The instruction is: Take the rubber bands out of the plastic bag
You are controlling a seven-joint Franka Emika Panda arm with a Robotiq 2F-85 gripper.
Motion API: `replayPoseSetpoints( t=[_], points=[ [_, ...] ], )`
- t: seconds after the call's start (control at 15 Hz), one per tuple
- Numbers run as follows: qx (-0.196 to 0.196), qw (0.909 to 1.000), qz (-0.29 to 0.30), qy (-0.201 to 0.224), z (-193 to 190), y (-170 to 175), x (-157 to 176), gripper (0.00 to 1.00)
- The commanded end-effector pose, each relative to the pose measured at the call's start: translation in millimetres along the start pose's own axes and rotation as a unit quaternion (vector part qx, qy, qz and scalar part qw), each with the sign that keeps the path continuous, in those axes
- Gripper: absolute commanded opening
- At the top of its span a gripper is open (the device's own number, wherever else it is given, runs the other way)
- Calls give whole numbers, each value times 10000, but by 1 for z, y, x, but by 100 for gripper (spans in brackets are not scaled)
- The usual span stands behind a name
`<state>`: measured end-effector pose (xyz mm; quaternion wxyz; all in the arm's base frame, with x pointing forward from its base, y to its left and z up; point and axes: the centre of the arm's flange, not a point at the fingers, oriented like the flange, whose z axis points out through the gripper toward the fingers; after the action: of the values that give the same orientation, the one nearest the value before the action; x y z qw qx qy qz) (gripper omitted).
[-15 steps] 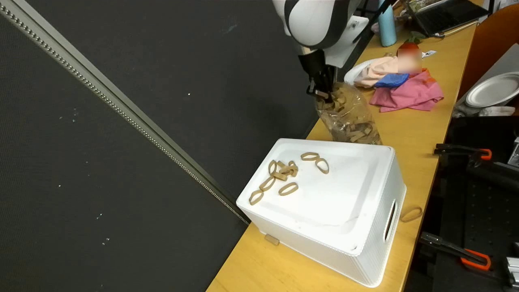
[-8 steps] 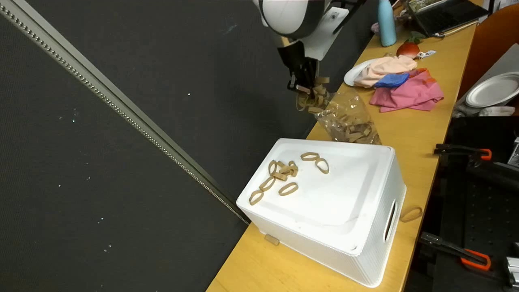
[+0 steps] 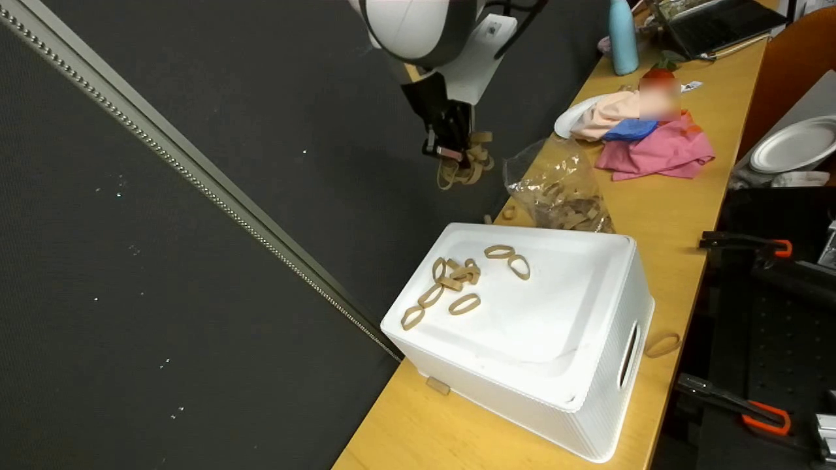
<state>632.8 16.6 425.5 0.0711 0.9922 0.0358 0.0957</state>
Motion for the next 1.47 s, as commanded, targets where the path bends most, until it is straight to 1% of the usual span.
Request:
replayPoseSetpoints(
  t=[0.0,0.27,0.47,0.6,0.8,0.93,1.27,1.33,1.4],
  points=[
    [-84,9998,-201,-47,-5,-32,24,2],
    [48,9981,-585,-164,9,-79,35,2],
    [128,9958,-826,-376,19,-109,28,2],
    [88,9944,-894,-553,25,-117,19,2],
    [58,9926,-944,-759,40,-119,14,2],
    [100,9916,-1044,-756,56,-123,12,2],
    [160,9867,-1297,-963,83,-143,4,2],
    [179,9862,-1321,-983,83,-145,3,34],
    [170,9863,-1308,-989,84,-146,2,36]
  ],
)
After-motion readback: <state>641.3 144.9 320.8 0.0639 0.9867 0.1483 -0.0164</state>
